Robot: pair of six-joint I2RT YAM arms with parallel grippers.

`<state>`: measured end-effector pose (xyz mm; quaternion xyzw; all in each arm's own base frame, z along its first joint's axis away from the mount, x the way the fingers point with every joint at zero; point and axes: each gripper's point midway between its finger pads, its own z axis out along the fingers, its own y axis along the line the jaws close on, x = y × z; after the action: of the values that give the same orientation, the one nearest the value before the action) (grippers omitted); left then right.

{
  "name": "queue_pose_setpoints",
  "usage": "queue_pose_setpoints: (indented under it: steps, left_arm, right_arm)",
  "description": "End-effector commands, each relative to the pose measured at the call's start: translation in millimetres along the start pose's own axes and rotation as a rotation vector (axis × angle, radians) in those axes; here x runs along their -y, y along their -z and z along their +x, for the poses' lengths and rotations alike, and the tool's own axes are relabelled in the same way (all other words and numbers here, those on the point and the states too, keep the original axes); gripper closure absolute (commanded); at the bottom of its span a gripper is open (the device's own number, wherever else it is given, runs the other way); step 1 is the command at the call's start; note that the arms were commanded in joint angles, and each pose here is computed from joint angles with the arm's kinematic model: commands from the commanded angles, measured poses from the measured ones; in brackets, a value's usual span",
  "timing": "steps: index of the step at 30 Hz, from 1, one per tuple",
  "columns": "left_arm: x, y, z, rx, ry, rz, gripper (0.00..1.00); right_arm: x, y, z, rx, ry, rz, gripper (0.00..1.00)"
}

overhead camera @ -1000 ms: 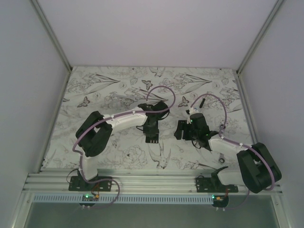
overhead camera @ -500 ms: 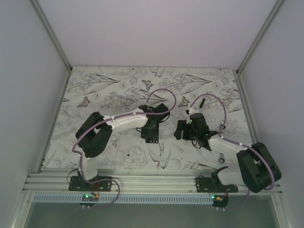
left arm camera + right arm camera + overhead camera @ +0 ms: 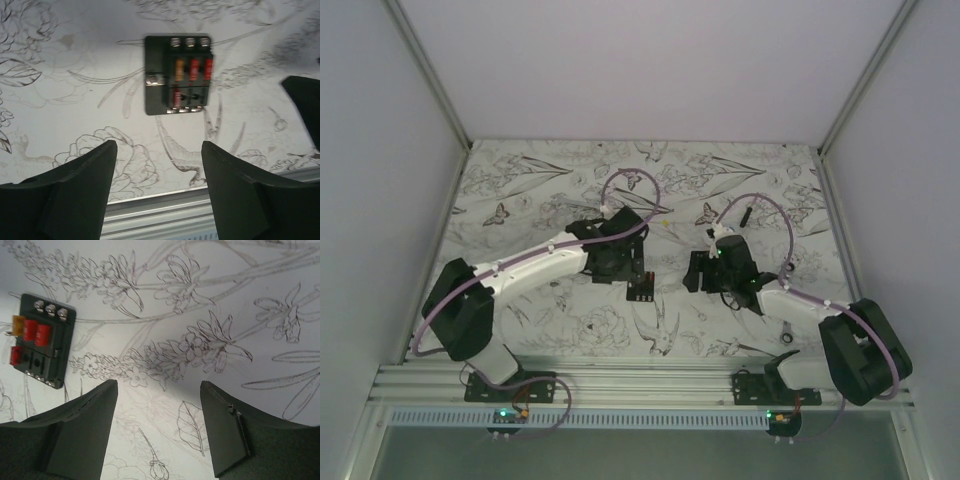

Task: Snap on the fuse box
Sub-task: Install the fuse at the fuse box base, then pick up the fuse from the center of the board.

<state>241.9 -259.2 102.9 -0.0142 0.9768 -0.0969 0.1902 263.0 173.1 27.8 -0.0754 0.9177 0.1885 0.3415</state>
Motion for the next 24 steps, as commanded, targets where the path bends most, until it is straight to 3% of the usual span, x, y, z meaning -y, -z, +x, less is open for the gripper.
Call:
queue_pose_setpoints:
  steps: [1, 11, 24]
  left_arm:
    - [-24.0, -16.0, 12.9, -0.065, 0.061, 0.03, 0.26]
    - [-78.0, -19.9, 25.3, -0.051, 0.211, 0.075, 0.07]
    - [-119.4, -21.2, 34.5, -0.039, 0.313, 0.076, 0.0]
  right_arm:
    - [-14.3, 0.0, -25.1, 0.041, 0.027, -0.021, 0.27]
    - [-30.0, -24.5, -90.0, 0.09, 0.11, 0.031, 0.32]
    - [-28.7, -113.1, -144.6, 0.064, 0.345, 0.105, 0.44]
